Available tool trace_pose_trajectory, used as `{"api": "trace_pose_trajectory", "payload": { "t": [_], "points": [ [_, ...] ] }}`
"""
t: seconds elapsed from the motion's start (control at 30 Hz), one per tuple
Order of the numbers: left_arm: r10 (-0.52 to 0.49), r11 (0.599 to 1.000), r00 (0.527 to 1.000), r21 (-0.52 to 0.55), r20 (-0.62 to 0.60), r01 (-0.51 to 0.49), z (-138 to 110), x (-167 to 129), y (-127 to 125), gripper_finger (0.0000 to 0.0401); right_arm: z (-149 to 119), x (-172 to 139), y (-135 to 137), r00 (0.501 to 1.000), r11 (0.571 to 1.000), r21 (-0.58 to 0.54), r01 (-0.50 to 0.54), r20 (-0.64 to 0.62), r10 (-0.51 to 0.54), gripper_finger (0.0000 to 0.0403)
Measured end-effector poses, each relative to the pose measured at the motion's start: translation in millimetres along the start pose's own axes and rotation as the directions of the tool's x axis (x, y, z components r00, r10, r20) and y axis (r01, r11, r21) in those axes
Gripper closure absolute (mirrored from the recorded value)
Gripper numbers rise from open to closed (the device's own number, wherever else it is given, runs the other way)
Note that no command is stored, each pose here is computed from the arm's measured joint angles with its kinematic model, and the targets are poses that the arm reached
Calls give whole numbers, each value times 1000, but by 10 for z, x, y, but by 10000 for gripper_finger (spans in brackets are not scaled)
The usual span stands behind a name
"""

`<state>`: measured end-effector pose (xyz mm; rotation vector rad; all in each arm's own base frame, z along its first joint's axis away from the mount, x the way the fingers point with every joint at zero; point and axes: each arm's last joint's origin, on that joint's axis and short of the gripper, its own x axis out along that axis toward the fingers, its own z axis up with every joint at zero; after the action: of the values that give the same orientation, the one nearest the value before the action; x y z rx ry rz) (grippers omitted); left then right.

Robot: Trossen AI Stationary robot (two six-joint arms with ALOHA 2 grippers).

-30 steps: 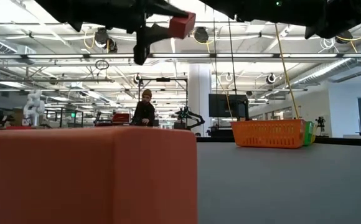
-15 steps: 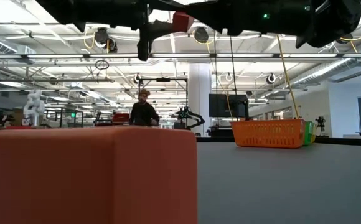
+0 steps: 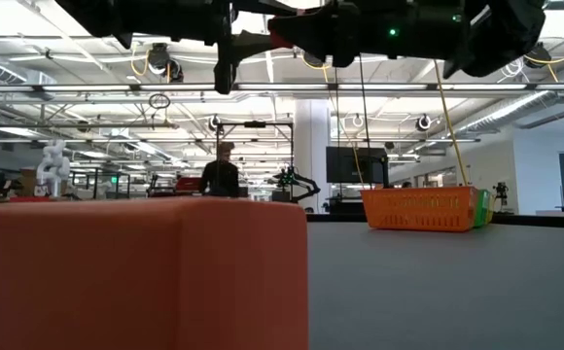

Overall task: Sort & place blocks by color
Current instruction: Put the red block into the yellow bin

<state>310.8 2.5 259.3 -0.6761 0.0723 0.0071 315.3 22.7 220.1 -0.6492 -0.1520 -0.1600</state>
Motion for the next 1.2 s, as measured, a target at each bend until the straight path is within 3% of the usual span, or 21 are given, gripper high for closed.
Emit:
{"api": "trace_pose_trajectory", "payload": {
  "t": [0.27, 0.6, 0.97, 1.2],
  "points": [
    [-2, 1000, 1000, -3, 2, 2, 1, 1, -1, 260, -67, 43, 37, 997, 999, -5, 48, -59, -48, 55],
    [-1, 1000, 1000, 0, -3, 1, -2, -1, -2, 263, -68, 42, 30, 997, 998, -28, 55, -61, -57, 125],
    [5, 1000, 1000, 16, -3, -5, 8, -5, 8, 207, -48, 38, 44, 997, 998, -46, 54, -51, -56, 125],
    [36, 998, 999, 46, -11, -35, 77, -78, 21, 183, 7, 10, 102, 988, 989, -110, 102, -102, -114, 125]
  ]
}}
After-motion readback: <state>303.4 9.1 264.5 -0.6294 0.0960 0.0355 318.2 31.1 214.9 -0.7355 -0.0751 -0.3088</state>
